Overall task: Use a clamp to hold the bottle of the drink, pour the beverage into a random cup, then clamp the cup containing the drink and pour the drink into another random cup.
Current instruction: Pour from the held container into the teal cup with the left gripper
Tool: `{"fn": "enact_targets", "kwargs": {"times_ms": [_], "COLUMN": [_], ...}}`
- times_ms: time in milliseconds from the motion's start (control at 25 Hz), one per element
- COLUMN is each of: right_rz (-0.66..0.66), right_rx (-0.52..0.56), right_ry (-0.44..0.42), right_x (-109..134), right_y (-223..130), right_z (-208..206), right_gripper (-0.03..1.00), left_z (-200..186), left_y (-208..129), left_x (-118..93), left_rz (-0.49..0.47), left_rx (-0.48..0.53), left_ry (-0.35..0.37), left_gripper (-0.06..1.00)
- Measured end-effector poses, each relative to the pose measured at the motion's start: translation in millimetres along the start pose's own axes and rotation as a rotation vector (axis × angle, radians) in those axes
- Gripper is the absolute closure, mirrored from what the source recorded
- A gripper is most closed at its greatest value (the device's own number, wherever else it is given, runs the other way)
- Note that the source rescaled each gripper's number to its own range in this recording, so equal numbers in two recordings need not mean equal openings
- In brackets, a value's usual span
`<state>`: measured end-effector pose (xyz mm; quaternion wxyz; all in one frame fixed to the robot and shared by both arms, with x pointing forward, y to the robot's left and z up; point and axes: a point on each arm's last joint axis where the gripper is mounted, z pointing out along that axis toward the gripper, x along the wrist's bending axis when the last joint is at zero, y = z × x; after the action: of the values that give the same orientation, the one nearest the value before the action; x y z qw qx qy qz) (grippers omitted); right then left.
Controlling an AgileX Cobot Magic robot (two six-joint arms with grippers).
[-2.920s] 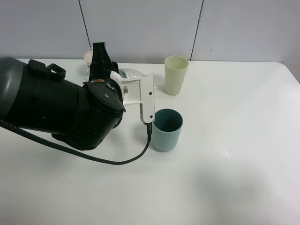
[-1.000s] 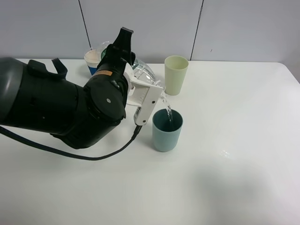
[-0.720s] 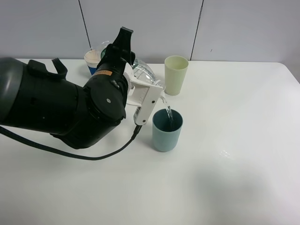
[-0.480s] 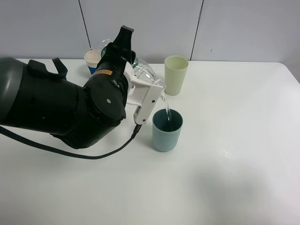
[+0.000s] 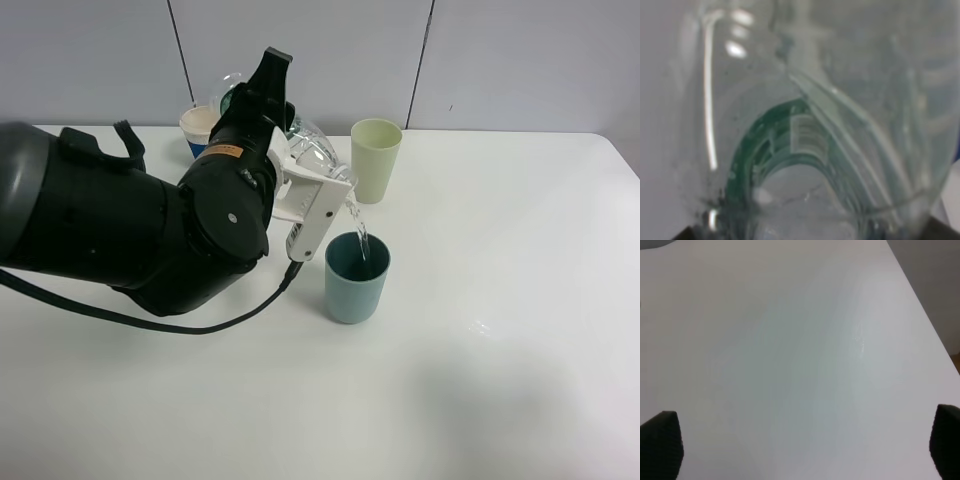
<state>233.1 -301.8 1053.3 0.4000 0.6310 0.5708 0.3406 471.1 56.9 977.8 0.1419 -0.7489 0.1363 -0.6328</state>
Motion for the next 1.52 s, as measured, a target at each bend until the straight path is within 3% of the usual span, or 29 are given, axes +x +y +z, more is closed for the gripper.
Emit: {"fn": "enact_targets", "kwargs": {"times_ms": [600,1160,1520], "right_rz": [0.000,0.000,0.000], "right_rx": [0.000,0.000,0.000], "right_ry": [0.000,0.000,0.000], "right_x": [0,0,0], "right_y": [0,0,0], "right_z": [0,0,0], "right_gripper": [-0.03,-0.03,-0.03], "left_z": [0,0,-1], "left_y": [3,4,7], "left_x": [7,9,15], "left_rz": [0.067,0.080,0.114], "left_rx": [-0.031,-0.040,-0.071], "left_ry": [0.073,0.096,0.164], "left_gripper": [0.92,0.92,0.92]}}
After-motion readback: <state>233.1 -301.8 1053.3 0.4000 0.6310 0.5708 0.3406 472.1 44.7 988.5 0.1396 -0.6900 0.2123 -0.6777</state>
